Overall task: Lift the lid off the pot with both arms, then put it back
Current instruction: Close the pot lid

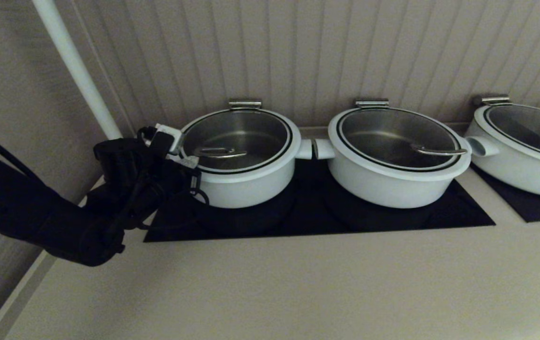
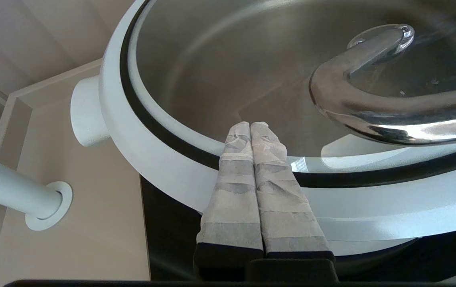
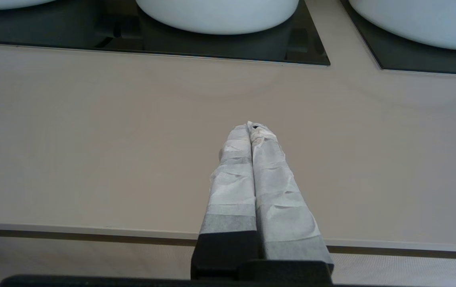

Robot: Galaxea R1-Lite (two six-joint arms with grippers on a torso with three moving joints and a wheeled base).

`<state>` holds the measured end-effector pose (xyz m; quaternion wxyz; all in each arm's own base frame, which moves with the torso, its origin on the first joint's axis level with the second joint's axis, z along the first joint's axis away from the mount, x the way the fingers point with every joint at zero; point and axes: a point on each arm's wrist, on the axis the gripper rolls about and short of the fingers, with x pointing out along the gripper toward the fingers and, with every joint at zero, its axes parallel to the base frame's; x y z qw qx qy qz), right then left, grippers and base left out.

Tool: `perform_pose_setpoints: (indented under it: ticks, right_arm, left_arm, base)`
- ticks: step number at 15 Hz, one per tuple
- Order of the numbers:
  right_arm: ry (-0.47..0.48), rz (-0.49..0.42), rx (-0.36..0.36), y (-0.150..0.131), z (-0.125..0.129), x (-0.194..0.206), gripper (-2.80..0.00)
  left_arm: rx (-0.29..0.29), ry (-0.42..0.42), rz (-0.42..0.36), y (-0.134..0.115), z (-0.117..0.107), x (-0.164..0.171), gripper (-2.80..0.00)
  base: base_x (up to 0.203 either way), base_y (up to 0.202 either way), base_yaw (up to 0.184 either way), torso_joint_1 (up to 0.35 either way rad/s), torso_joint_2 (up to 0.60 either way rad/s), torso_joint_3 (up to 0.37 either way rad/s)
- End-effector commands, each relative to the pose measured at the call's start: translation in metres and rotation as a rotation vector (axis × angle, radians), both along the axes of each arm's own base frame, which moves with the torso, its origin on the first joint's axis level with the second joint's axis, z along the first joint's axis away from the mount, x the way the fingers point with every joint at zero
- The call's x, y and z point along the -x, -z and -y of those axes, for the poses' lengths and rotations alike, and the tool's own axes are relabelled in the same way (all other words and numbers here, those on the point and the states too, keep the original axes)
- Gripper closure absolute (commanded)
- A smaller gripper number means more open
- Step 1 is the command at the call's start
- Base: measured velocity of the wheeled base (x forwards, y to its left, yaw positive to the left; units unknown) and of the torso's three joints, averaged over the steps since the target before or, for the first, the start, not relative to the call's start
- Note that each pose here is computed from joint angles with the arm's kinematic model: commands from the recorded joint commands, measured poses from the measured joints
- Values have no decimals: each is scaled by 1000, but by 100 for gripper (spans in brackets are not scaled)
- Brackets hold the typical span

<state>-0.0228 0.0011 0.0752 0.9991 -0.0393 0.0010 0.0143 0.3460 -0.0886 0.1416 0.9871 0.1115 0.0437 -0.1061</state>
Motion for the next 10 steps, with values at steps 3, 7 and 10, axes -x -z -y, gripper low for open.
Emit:
perform_pose_setpoints:
  ticks: [3, 7, 10]
  right_arm:
    - [-1, 0, 1, 0, 0, 0, 0]
    - [-1, -1, 1, 0, 0, 0, 0]
    - [-1, 0, 1, 0, 0, 0, 0]
  left_arm:
    - [1, -2, 26, -8, -2, 4, 0]
    - [-10, -17, 20, -10, -10, 12, 0]
    - [-21, -26, 7, -10, -16, 24, 0]
  base:
    - [0, 0, 0, 0, 0, 0]
    - [0, 0, 0, 0, 0, 0]
    - [0, 0, 0, 0, 0, 0]
